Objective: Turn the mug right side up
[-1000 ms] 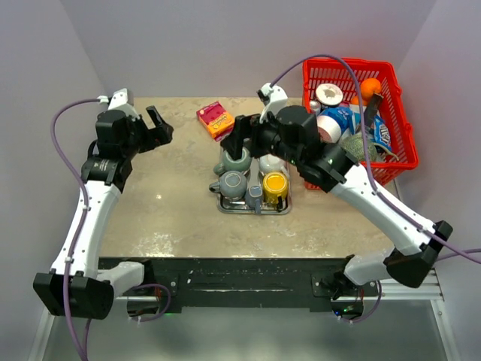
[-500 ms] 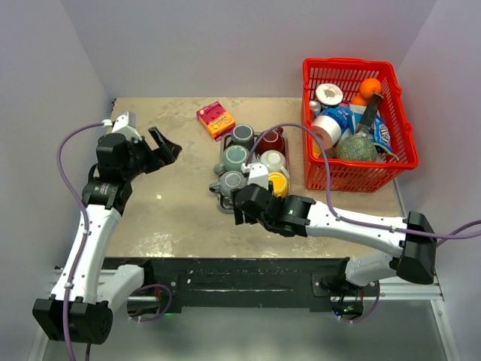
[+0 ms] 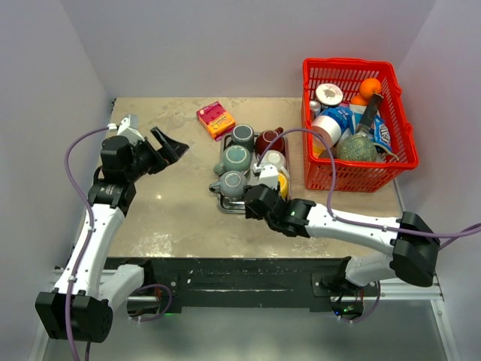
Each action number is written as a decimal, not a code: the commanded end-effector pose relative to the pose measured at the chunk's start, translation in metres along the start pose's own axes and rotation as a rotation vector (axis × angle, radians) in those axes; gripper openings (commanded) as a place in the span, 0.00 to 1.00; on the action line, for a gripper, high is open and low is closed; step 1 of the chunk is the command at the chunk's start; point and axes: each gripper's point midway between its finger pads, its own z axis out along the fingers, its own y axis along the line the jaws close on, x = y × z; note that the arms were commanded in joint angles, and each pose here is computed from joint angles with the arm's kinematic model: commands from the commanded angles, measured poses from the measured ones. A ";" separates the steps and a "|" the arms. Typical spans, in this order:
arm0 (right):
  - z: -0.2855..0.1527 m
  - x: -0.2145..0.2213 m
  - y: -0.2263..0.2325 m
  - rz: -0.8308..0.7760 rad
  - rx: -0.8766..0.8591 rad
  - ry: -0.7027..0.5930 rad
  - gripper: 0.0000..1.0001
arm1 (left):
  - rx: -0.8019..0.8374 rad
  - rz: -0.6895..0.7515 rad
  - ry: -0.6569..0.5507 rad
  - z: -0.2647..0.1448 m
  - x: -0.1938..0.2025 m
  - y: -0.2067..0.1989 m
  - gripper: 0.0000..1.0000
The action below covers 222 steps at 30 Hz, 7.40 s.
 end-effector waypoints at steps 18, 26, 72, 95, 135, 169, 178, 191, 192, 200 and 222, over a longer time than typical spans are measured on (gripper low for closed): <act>0.050 -0.002 0.005 0.012 0.062 0.040 0.44 | 0.054 0.014 -0.007 0.007 -0.013 -0.014 0.99; 0.048 -0.001 -0.005 0.005 0.125 0.060 0.40 | 0.053 0.025 0.008 0.008 -0.010 -0.013 0.99; 0.037 -0.033 -0.014 0.050 0.087 -0.089 0.00 | 0.173 0.111 0.035 -0.041 0.050 -0.006 0.99; -0.116 -0.173 0.082 0.338 -0.633 -0.314 0.00 | 0.606 0.137 0.039 -0.108 0.060 -0.087 0.99; -0.206 -0.235 0.171 0.566 -1.176 -0.418 0.00 | 0.987 -0.083 -0.022 -0.158 0.032 -0.151 0.55; -0.135 -0.198 0.168 0.639 -0.973 -0.321 0.53 | 0.749 -0.098 -0.138 -0.100 0.004 -0.123 0.00; -0.075 -0.162 0.118 0.672 -0.562 -0.240 0.80 | 0.385 0.066 -0.198 -0.043 -0.032 -0.084 0.00; -0.080 -0.132 0.029 0.518 -0.247 -0.269 0.81 | -0.531 0.484 -0.006 0.066 -0.083 0.105 0.00; -0.078 -0.126 0.022 0.509 -0.227 -0.264 0.81 | -0.556 0.488 -0.010 0.067 -0.094 0.107 0.00; -0.094 -0.118 -0.003 0.503 -0.207 -0.263 0.81 | -0.743 0.502 0.167 0.092 -0.079 0.173 0.00; -0.075 -0.080 0.005 0.495 -0.226 -0.156 0.81 | -0.991 0.339 0.195 0.066 -0.049 0.281 0.00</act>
